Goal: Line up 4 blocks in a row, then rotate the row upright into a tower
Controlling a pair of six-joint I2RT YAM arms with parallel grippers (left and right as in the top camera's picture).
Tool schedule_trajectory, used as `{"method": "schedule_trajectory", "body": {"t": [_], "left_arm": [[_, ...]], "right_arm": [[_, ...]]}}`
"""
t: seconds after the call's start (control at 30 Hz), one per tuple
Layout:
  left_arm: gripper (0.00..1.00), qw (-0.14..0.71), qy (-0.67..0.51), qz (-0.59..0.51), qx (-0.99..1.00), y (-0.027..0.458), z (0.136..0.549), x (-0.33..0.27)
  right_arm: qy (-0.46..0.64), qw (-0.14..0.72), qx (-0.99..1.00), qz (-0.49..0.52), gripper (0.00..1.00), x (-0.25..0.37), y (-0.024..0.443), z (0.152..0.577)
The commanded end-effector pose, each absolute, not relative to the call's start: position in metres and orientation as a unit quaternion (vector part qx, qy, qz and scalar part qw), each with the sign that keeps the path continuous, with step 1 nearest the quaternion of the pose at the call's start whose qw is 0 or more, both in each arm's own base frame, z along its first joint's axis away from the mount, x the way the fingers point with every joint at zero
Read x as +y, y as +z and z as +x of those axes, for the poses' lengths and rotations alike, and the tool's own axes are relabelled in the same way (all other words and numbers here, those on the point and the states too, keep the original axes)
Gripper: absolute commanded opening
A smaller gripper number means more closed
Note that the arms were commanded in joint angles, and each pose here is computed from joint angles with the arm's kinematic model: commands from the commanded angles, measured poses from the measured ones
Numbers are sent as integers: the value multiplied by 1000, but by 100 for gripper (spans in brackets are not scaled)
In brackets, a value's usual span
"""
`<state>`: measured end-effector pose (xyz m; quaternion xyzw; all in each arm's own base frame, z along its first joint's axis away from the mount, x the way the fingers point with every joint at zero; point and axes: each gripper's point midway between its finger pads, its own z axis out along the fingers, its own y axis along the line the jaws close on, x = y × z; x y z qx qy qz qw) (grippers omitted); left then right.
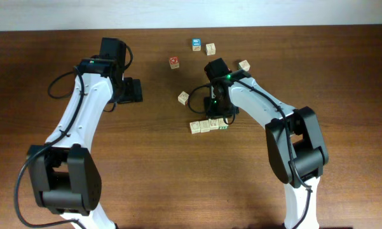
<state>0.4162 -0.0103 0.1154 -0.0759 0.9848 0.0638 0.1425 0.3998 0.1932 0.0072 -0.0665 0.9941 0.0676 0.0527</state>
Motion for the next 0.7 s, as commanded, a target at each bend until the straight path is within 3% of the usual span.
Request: {"method": "schedule_trajectory", "body": {"t": [0.0, 0.17, 0.23, 0.3, 0.43, 0.67], "left_arm": [[100, 144, 68, -69, 985, 117, 419, -9], [100, 144, 68, -69, 985, 117, 419, -9], [100, 145, 68, -69, 985, 117, 420, -9], [100, 144, 68, -69, 985, 117, 419, -9], [100, 145, 68, -69, 985, 117, 420, -9], [100, 143, 50, -67, 986, 116, 419, -16]], "right_arm": [[74, 55, 994, -63, 22, 195, 10, 403], [72, 50, 994, -63, 22, 194, 10, 401], [75, 66, 992, -73, 36, 195, 21, 411], [83, 96, 990, -64, 48, 192, 56, 436], [88, 127, 987, -42, 50, 175, 135, 458], [84, 142, 986, -21, 50, 137, 252, 411]]}}
